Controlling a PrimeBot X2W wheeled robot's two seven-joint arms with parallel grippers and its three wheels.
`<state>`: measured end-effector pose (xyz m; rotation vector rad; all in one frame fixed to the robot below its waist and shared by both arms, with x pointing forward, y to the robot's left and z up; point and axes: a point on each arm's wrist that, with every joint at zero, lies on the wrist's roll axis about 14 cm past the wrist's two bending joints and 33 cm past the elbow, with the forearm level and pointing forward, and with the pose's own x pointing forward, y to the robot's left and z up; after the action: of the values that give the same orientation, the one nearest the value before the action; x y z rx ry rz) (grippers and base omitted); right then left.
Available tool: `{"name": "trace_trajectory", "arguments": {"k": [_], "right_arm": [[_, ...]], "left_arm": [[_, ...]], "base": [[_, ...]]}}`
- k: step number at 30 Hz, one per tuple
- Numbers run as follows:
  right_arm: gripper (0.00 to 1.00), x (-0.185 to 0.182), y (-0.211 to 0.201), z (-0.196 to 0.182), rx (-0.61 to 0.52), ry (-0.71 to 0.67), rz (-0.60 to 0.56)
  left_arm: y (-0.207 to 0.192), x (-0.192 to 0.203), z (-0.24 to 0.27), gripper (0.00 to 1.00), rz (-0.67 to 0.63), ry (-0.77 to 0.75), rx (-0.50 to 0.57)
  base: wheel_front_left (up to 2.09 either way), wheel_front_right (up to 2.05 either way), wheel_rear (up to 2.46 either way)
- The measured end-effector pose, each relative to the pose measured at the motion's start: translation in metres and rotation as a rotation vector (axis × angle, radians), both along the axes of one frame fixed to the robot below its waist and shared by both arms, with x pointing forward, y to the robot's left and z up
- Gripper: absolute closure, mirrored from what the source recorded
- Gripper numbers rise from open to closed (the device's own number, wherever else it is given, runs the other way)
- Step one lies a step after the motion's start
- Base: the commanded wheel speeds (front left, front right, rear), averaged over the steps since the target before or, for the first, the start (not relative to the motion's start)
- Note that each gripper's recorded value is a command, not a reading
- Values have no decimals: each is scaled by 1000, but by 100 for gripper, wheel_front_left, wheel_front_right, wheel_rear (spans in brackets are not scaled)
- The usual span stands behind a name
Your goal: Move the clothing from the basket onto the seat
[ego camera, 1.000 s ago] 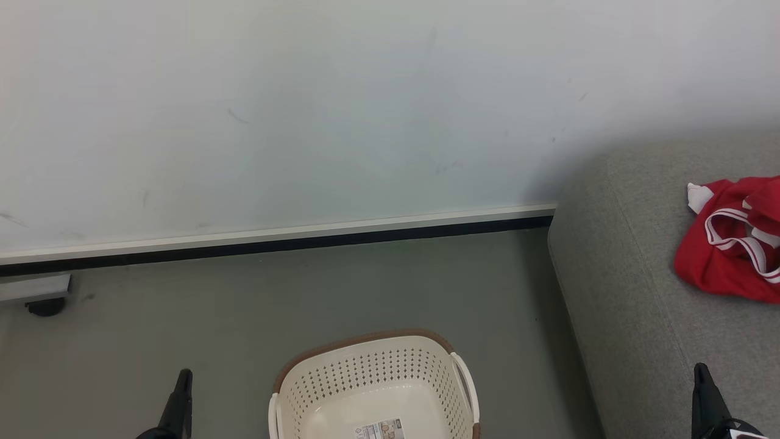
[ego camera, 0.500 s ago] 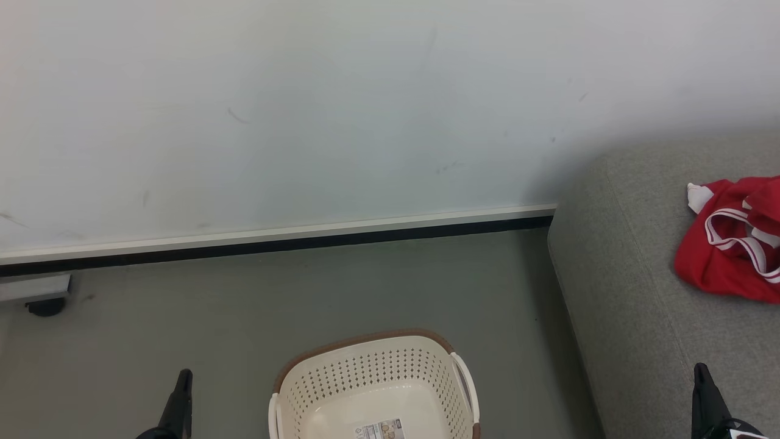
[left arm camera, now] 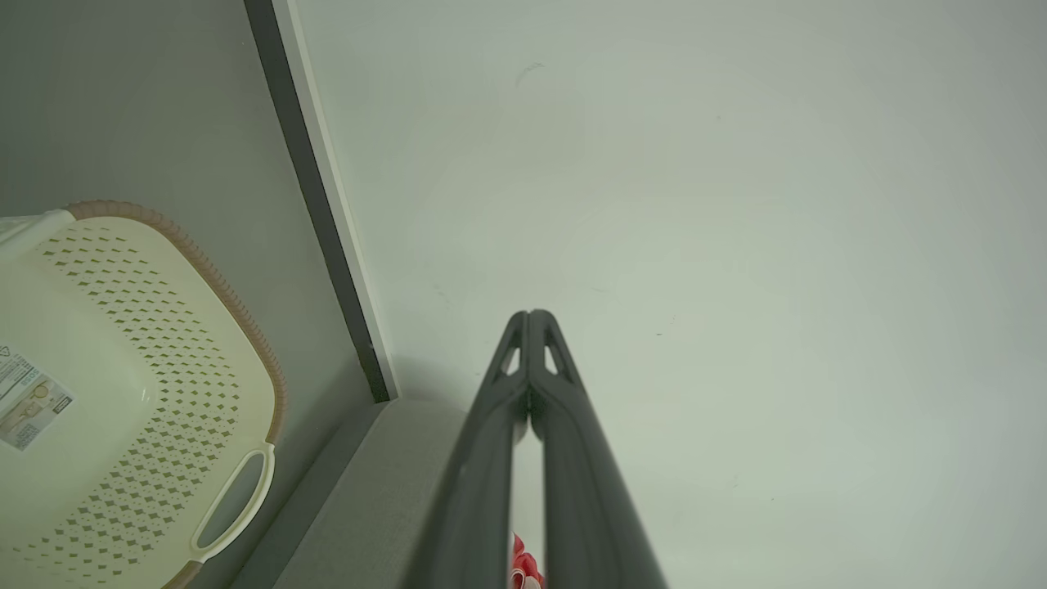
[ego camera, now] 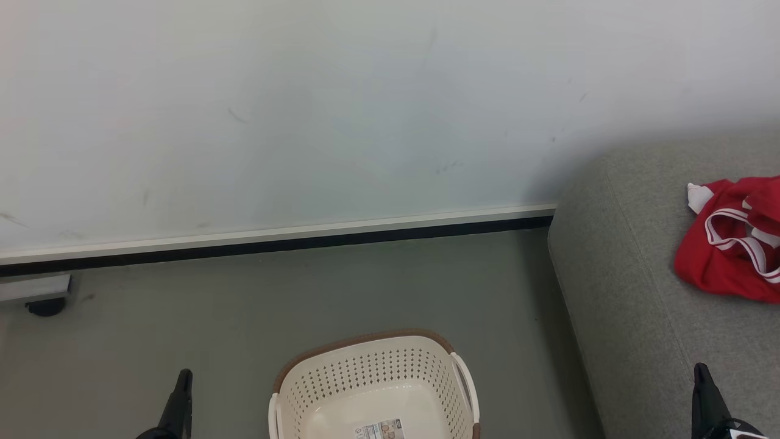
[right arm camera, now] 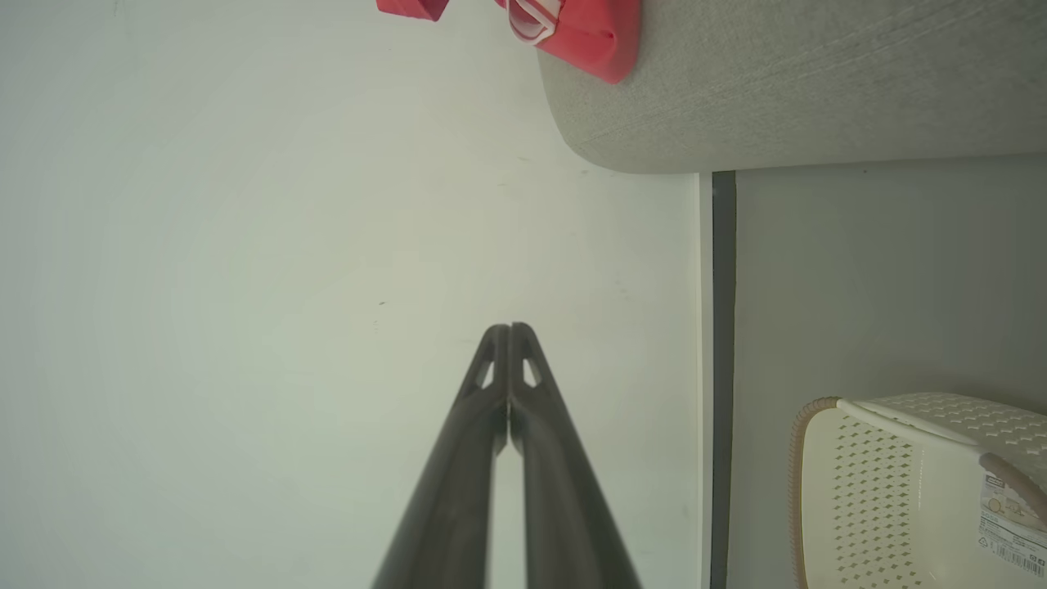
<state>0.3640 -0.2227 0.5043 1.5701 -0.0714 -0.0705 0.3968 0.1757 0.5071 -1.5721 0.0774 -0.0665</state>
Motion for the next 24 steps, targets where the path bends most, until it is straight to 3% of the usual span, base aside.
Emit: {"name": "trace_trajectory", "arguments": {"k": [24], "right_arm": [[100, 0, 0, 0, 0, 0, 0]], "left_arm": [[0, 0, 0, 100, 0, 0, 0]], "base": [[0, 0, 0]]}}
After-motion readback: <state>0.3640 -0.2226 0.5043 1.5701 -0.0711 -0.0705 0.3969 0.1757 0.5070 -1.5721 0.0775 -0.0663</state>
